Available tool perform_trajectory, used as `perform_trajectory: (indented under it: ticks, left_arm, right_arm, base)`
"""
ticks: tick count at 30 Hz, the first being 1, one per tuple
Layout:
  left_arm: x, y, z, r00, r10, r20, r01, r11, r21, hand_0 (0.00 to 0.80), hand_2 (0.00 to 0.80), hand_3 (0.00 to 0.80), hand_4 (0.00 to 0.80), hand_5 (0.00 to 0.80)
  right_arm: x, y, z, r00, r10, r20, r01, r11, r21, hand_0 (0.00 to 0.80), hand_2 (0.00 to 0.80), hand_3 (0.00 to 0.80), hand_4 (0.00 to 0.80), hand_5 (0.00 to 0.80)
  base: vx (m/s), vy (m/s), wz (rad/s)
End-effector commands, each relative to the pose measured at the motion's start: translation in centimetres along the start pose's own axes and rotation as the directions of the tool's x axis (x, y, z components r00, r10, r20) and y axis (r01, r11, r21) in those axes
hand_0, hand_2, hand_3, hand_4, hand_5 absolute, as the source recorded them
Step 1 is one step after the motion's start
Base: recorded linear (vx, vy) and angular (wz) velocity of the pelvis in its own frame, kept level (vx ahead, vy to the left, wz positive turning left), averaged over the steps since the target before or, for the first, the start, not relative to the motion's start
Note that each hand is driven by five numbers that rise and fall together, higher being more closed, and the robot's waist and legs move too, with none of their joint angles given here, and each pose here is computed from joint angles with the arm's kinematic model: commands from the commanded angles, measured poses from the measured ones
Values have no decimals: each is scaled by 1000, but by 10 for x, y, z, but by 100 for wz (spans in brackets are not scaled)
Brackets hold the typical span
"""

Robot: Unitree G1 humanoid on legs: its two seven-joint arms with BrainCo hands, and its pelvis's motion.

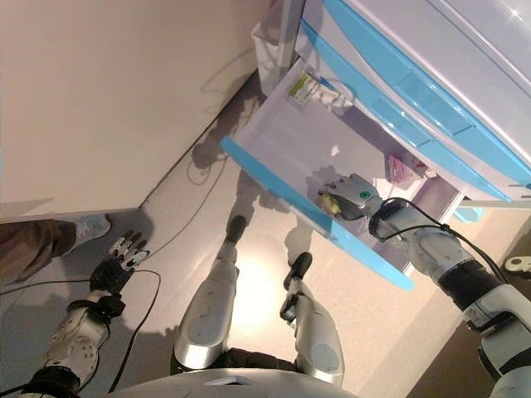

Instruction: Open the drawer and pick up the medicine

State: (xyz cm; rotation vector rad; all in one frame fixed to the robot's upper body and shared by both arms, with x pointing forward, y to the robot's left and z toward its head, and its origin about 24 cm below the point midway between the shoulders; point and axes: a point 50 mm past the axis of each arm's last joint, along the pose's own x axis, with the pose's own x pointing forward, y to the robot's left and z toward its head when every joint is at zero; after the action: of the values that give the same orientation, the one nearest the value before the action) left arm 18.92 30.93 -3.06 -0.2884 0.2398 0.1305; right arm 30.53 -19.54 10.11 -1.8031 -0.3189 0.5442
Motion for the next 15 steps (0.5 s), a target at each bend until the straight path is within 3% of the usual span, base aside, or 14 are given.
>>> perform_trajectory:
  ticks: [1, 15]
  left_arm:
    - [-8, 3, 6, 1000, -24, 13, 24, 998, 58, 0, 0, 0, 0, 0]
    - [-21, 8, -3, 1000, 4, -4, -4, 999, 40, 0, 0, 0, 0, 0]
  right_arm:
    - [-1, -4, 8, 999, 0, 53, 3, 999, -43, 800, 800, 800, 800, 800]
    - [-33, -71, 22, 974, -154, 167, 169, 982, -81, 800, 800, 800, 800, 800]
  base:
    - [0, 0, 0]
    - [4, 6, -6]
